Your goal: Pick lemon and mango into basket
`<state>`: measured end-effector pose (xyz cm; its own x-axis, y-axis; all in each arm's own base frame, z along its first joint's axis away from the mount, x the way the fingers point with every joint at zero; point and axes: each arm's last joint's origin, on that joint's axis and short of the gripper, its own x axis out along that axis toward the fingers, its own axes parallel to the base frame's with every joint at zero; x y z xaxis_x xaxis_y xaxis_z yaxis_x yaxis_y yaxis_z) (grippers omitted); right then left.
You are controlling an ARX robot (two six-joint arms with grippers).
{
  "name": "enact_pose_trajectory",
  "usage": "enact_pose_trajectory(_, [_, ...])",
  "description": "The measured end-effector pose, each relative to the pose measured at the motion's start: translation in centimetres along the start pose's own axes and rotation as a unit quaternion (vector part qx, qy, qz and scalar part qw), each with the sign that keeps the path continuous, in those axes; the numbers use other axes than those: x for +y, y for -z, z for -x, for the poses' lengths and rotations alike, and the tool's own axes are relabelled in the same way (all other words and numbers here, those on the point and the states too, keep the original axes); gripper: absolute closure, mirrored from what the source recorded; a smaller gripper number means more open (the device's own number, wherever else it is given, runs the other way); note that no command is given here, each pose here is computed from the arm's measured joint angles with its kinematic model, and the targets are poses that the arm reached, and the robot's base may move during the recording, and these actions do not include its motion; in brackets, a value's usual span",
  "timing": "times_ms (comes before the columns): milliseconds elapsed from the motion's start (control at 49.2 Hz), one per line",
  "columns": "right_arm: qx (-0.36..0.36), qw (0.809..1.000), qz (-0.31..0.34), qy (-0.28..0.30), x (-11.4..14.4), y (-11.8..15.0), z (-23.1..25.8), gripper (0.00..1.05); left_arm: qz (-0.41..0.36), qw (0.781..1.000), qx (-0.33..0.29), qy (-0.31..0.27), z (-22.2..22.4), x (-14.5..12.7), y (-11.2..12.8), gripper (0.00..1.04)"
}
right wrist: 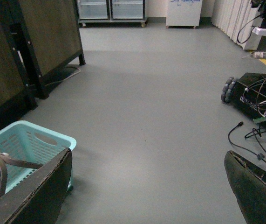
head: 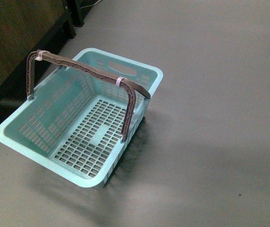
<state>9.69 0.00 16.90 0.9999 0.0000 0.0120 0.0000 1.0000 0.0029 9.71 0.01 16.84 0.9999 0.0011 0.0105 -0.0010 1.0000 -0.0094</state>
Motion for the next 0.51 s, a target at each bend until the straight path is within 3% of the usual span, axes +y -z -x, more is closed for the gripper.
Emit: enact_pose_trajectory(508, [0.0, 1.0, 0.0, 0.0, 0.0, 0.0, 0.0, 0.09, 0.0, 1.0, 0.0, 0.0, 0.0, 0.0, 0.0, 0.07])
